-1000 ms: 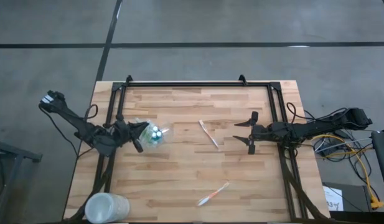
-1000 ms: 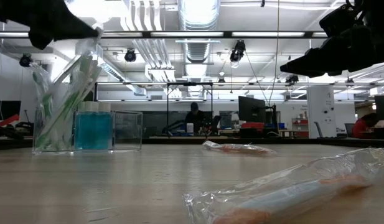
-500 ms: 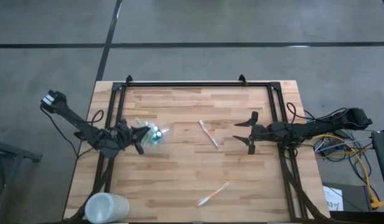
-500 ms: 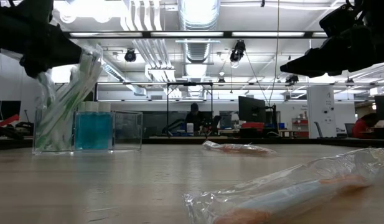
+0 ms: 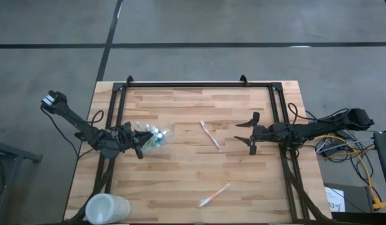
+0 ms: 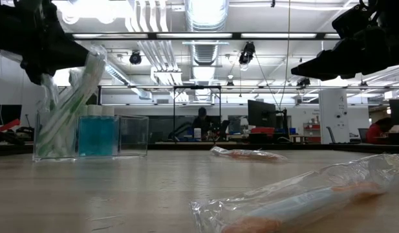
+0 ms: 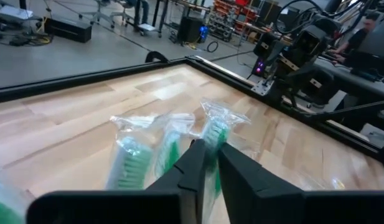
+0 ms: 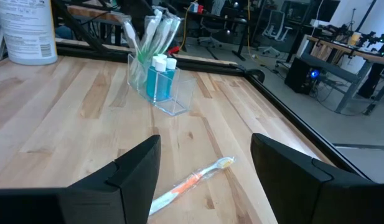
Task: Pick & Place toothbrushing station
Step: Put the green toothbrush into the transparent organizer, then move the transparent organizer to the center of the table
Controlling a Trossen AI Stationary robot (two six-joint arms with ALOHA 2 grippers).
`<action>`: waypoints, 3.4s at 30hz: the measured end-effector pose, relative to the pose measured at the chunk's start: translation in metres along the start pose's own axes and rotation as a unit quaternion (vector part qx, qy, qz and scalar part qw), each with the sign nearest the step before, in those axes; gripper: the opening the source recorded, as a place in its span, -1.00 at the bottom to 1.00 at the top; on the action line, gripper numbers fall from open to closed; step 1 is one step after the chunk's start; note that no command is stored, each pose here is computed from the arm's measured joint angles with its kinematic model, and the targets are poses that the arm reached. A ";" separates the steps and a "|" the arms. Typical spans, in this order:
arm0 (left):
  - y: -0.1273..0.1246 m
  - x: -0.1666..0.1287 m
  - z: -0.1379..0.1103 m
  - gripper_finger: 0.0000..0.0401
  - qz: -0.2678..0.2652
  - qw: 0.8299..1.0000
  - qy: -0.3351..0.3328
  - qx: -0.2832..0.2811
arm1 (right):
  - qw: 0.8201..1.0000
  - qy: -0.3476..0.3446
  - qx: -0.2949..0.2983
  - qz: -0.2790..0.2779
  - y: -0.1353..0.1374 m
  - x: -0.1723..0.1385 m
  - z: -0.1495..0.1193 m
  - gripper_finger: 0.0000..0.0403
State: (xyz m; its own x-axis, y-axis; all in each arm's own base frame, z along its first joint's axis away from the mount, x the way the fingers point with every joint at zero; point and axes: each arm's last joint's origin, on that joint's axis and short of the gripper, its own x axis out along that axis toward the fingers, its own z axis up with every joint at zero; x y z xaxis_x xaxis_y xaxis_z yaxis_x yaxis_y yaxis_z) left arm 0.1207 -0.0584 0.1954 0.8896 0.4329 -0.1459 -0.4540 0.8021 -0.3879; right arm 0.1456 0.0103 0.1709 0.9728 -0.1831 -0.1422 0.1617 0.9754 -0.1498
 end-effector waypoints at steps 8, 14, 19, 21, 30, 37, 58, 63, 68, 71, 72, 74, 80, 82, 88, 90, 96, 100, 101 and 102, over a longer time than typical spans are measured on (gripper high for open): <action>-0.006 -0.002 0.012 -0.58 0.005 1.000 0.005 0.009 | 1.000 0.000 0.000 0.000 0.000 0.000 0.000 0.21; -0.008 -0.004 0.018 -0.56 0.007 0.999 0.035 -0.005 | 1.000 0.000 0.000 0.000 0.000 0.000 0.000 0.21; -0.005 -0.005 0.017 -0.53 0.010 0.996 0.075 -0.042 | 1.000 0.000 0.000 0.000 0.000 0.000 0.000 0.21; -0.005 -0.006 0.018 -0.51 0.007 0.995 0.088 -0.049 | 1.000 0.000 0.000 0.000 0.000 0.000 0.000 0.21; -0.011 -0.009 0.030 -0.50 0.000 0.994 0.102 -0.049 | 1.000 0.000 0.000 0.000 0.000 0.000 0.000 0.21; -0.012 -0.012 0.040 -0.44 0.008 0.992 0.116 -0.058 | 1.000 0.000 0.000 0.000 0.000 0.000 0.000 0.21; -0.022 -0.024 0.090 -0.32 0.015 0.994 0.107 -0.033 | 1.000 0.000 0.000 0.000 0.000 0.000 0.000 0.21; -0.027 -0.018 0.081 -0.32 0.029 0.993 0.111 -0.008 | 1.000 0.000 0.000 0.000 0.000 0.000 0.000 0.21; -0.043 -0.010 0.077 -0.32 0.013 0.995 0.097 0.025 | 1.000 0.000 0.000 0.000 0.000 0.000 0.000 0.21; -0.058 -0.006 0.083 -0.32 -0.015 0.996 0.067 0.053 | 1.000 0.000 0.000 0.000 0.000 0.000 0.000 0.21; -0.063 -0.004 0.086 -0.32 -0.023 0.996 0.058 0.064 | 1.000 0.000 0.000 0.000 0.000 0.000 0.000 0.21; -0.073 -0.001 0.091 -0.32 -0.034 0.994 0.047 0.088 | 1.000 0.000 0.000 0.000 0.000 0.000 0.000 0.21; -0.102 0.001 0.120 -0.32 -0.056 0.990 0.035 0.125 | 1.000 0.000 0.000 0.000 0.000 0.000 0.000 0.21; -0.111 -0.002 0.137 -0.32 -0.075 0.986 0.027 0.145 | 1.000 0.000 0.000 0.000 0.000 0.000 0.000 0.21; -0.125 -0.018 0.183 -0.32 -0.223 0.946 0.013 0.234 | 1.000 0.000 0.000 0.000 0.000 0.000 0.000 0.21; -0.122 -0.023 0.189 -0.32 -0.257 0.936 0.015 0.242 | 1.000 0.000 0.000 0.000 0.000 0.000 0.000 0.21; -0.103 -0.034 0.187 -0.32 -0.288 0.930 0.008 0.227 | 1.000 0.000 0.000 0.000 0.000 0.000 0.000 0.21; -0.096 -0.038 0.176 -0.32 -0.313 0.922 -0.028 0.229 | 1.000 0.000 0.000 0.000 0.000 0.000 0.000 0.21; -0.094 -0.039 0.173 -0.32 -0.318 0.917 -0.046 0.236 | 1.000 0.000 0.000 0.000 0.000 0.000 0.000 0.21; -0.091 -0.041 0.171 -0.32 -0.322 0.913 -0.063 0.242 | 1.000 0.000 0.000 0.000 0.000 0.000 0.000 0.21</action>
State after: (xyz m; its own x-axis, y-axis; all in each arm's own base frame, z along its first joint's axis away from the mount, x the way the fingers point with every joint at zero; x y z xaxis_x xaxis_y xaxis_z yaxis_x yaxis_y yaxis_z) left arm 0.1173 -0.0787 0.3919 0.9808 -0.1743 0.0872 0.1658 0.9814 0.0965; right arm 0.1456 0.0103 0.1709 0.9728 -0.1828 -0.1422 0.1614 0.9755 -0.1498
